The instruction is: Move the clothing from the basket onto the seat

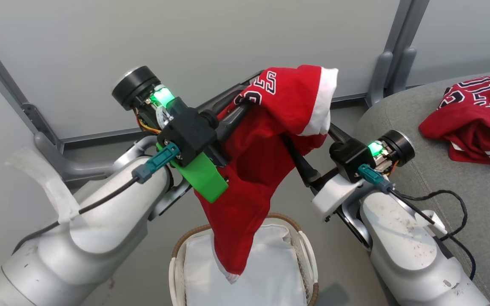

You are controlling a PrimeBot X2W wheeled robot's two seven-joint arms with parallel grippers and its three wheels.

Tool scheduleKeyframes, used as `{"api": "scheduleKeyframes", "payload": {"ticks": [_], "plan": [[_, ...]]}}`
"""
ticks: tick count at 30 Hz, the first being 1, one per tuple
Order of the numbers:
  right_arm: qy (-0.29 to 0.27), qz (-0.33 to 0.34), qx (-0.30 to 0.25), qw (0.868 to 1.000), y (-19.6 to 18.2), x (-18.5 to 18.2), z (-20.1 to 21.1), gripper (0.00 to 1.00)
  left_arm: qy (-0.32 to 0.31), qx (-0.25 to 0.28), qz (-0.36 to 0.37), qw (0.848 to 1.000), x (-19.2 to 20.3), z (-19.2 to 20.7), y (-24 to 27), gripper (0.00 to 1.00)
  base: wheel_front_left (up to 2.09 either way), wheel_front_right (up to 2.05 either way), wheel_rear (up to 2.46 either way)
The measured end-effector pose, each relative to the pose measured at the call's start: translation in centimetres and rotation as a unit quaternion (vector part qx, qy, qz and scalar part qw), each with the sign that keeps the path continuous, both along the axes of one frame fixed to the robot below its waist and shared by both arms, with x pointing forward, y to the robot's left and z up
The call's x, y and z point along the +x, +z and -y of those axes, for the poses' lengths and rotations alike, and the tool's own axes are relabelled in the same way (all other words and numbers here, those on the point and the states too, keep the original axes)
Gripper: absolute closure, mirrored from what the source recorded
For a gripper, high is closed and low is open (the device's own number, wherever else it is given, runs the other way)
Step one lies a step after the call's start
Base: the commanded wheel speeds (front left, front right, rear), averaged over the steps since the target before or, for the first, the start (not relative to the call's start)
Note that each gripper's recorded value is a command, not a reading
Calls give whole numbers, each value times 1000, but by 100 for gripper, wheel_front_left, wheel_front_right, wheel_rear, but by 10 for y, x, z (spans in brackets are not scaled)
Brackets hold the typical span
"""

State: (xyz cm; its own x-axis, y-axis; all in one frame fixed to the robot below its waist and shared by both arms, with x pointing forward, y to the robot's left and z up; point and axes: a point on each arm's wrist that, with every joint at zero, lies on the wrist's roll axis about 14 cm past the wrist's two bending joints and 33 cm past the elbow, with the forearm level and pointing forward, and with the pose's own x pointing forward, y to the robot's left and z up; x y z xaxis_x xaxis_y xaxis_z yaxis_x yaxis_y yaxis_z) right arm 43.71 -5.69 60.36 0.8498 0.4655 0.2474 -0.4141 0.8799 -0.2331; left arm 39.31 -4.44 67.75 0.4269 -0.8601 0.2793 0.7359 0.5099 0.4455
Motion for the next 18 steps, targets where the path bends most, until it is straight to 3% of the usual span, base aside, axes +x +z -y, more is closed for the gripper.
{"api": "scheduleKeyframes", "payload": {"ticks": [3,4,5,7,11,13,15,16,17,18], "plan": [[18,-3,-12,1000,0,2,-10,0,-6,0,-11,1000,-5,2,-6,100,0,0,0],[23,-3,-13,1000,0,3,-13,39,-7,1,-14,1000,-5,2,-7,100,0,0,0],[25,-4,-12,1000,1,4,-14,68,-6,0,-17,1000,-5,1,-8,100,0,0,0],[30,-4,-11,999,3,5,-17,100,-1,-7,-30,1000,-5,-2,-12,100,0,0,0],[33,-10,-8,999,0,6,-19,100,15,-29,-60,998,0,-10,-21,99,0,0,0],[32,-11,-7,999,0,6,-18,100,25,-39,-78,996,3,-15,-28,85,0,0,0],[31,-11,-5,999,0,6,-16,100,39,-52,-97,993,6,-20,-36,52,0,0,0],[29,-11,-4,1000,0,6,-15,100,44,-58,-105,992,7,-22,-39,16,0,0,0],[25,-10,-2,1000,0,7,-12,100,50,-64,-115,990,8,-25,-45,0,0,0,0],[21,-9,1,1000,2,8,-9,100,58,-70,-126,988,9,-28,-50,0,0,0,0]]}}
